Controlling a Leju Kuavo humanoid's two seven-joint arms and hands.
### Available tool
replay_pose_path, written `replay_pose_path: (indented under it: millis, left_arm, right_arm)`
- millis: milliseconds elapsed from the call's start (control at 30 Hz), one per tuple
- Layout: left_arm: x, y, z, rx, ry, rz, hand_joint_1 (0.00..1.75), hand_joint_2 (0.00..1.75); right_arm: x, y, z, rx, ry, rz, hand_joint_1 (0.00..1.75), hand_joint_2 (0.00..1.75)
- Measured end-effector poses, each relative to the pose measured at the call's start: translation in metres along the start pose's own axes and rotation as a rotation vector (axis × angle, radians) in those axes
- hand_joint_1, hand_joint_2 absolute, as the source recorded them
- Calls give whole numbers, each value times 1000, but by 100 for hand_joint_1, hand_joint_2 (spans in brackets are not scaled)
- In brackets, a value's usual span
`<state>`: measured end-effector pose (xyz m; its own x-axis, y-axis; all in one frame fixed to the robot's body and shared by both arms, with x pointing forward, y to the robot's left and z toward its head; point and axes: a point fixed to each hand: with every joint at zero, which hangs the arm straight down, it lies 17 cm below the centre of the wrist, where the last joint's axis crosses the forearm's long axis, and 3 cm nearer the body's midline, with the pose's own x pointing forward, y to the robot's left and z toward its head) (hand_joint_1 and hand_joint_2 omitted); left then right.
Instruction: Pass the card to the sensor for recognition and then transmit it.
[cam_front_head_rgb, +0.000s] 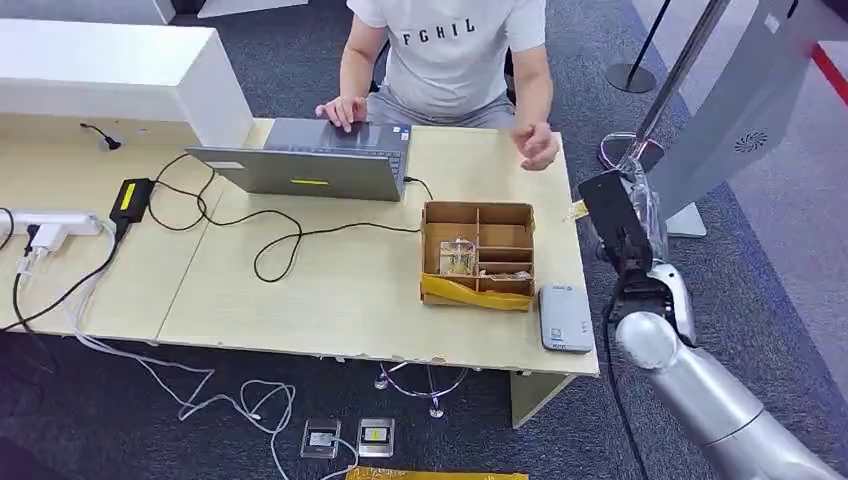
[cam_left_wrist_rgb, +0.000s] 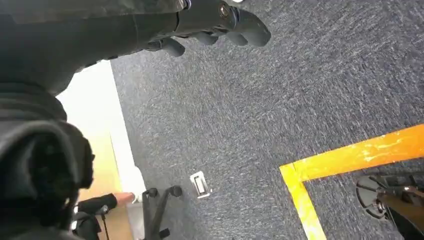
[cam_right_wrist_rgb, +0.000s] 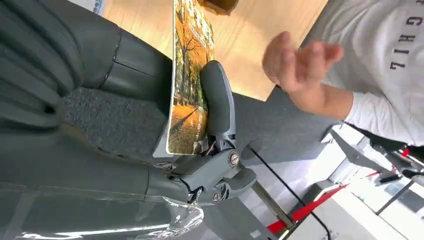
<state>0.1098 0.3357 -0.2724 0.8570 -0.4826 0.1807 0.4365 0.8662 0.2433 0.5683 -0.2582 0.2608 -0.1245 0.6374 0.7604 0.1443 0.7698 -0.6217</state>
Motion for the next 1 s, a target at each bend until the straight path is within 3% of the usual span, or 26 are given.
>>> replay_pose_path:
  millis: [533,567,600,633,1000]
  left_arm:
    - [6,-5,1,-28,-34,-2,0,0]
    - [6,-5,1,-28,-37,-4,0,0]
    - [7,-5,1,-28,-39,-5,0,0]
    - [7,-5,1,-28,-40,-7,0,0]
    - [3,-6,1,-39,-32,-31,0,0]
  right_arm:
    - [6,25,1,43,-30,54,175,175]
    - [6,26,1,44,-30,57,157,175]
    - [5,26,1,44,-28,60,31,175]
    - [3,27,1,45,-26,64,3,175]
    - [-6,27,3,21,-33,182,0,175]
